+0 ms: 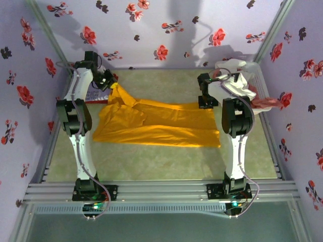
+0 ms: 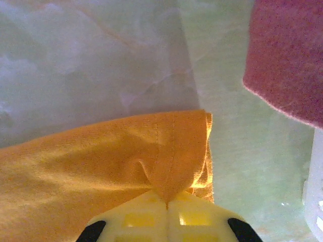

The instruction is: Fold and stack the t-shirts

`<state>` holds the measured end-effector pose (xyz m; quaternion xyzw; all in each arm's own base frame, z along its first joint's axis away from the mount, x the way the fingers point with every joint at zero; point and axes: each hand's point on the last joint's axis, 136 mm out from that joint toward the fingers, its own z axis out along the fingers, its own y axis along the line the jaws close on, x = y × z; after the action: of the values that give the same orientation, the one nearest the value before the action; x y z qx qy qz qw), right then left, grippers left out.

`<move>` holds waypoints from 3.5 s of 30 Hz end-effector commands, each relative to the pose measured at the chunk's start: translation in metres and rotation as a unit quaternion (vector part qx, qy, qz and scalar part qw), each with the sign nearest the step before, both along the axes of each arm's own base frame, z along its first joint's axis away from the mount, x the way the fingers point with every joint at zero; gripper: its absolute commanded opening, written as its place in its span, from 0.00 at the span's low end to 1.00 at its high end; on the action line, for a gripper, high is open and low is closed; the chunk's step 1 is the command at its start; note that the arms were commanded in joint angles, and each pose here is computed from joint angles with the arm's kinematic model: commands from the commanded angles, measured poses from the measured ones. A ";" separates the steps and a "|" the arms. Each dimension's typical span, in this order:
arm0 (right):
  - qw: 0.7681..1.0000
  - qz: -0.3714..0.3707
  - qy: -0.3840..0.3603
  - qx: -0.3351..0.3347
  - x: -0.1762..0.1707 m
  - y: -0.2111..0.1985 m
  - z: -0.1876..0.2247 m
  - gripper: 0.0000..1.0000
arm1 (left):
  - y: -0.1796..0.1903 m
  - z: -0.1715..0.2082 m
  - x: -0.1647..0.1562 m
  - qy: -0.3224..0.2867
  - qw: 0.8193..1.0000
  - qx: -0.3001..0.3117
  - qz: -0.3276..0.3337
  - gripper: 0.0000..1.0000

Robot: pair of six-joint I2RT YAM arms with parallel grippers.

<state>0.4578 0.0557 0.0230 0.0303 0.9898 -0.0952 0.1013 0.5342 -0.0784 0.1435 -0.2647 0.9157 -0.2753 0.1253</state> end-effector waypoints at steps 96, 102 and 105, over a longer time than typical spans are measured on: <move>0.924 0.310 -0.037 0.219 -0.110 0.438 0.011 0.30 | 0.014 -0.054 -0.098 0.097 0.992 -0.025 -0.080 0.00; 0.925 0.316 -0.027 0.209 -0.114 0.435 0.006 0.17 | 0.014 -0.058 -0.103 0.099 0.992 -0.026 -0.077 0.00; 0.924 0.322 -0.026 0.204 -0.117 0.435 0.008 0.09 | 0.014 -0.058 -0.105 0.098 0.992 -0.027 -0.075 0.00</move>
<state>0.3490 0.4897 0.0276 -0.2533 0.9428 0.1542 0.1522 0.4313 -0.0654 0.0792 -0.2303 0.9349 -0.2699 -0.0012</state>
